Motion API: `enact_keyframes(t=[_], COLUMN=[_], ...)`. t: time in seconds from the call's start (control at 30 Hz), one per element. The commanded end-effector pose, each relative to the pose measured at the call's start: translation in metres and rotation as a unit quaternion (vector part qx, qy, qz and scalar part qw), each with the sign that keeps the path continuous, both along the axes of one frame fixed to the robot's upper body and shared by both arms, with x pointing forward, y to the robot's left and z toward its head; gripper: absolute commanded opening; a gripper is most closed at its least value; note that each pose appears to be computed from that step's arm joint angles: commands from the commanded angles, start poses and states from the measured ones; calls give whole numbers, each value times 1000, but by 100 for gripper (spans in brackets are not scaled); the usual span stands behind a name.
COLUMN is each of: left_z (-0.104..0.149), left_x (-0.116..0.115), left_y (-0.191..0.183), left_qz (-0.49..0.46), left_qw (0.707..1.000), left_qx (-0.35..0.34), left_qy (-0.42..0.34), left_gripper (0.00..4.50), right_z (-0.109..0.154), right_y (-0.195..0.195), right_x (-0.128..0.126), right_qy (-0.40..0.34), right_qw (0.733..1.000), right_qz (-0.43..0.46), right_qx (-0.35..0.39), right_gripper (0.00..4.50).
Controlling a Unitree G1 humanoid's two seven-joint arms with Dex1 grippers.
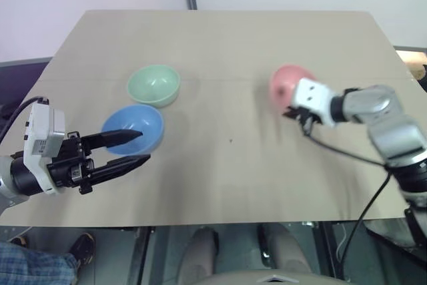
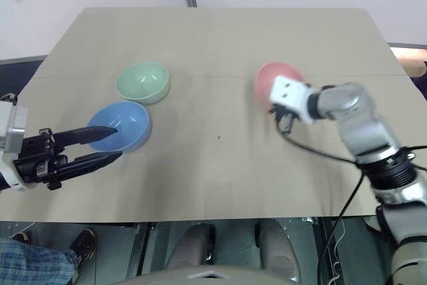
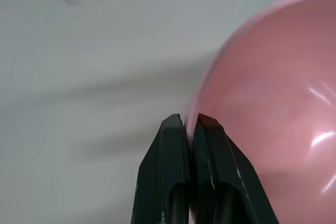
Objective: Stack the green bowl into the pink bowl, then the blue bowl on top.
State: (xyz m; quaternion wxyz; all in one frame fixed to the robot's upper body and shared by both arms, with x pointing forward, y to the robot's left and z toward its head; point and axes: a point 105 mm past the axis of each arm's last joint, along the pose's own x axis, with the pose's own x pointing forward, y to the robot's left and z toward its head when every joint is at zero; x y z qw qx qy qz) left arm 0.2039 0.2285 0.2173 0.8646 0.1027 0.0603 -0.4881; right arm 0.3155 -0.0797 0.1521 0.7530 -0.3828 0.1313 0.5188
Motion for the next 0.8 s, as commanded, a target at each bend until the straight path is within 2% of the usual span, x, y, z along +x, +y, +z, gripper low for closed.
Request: enact_keyframes(t=[0.03, 0.13, 0.3, 0.5, 0.63, 0.8], left_z=[5, 5, 6, 6, 6, 6], left_x=[2, 4, 7, 6, 6, 5], left_y=[-2, -1, -1, 1, 1, 2], left_qz=[-8, -10, -13, -12, -11, -10], left_qw=[1000, 1000, 1000, 1000, 1000, 1000], left_qx=[3, 3, 4, 7, 8, 9], left_qy=[-13, -12, -13, -11, -11, -12], left_gripper=[283, 283, 283, 283, 283, 283], right_z=[-5, -13, -12, -9, 0, 29], right_y=[22, 44, 64, 67, 61, 54], right_x=[-14, -18, -11, -11, -17, -26], right_qy=[-7, -8, -40, -36, -17, 8], right_qw=[1000, 999, 998, 998, 998, 998], right_qz=[14, 29, 39, 41, 51, 66], right_qx=[-10, -25, -39, -33, -24, 18], right_gripper=[3, 3, 3, 251, 251, 251])
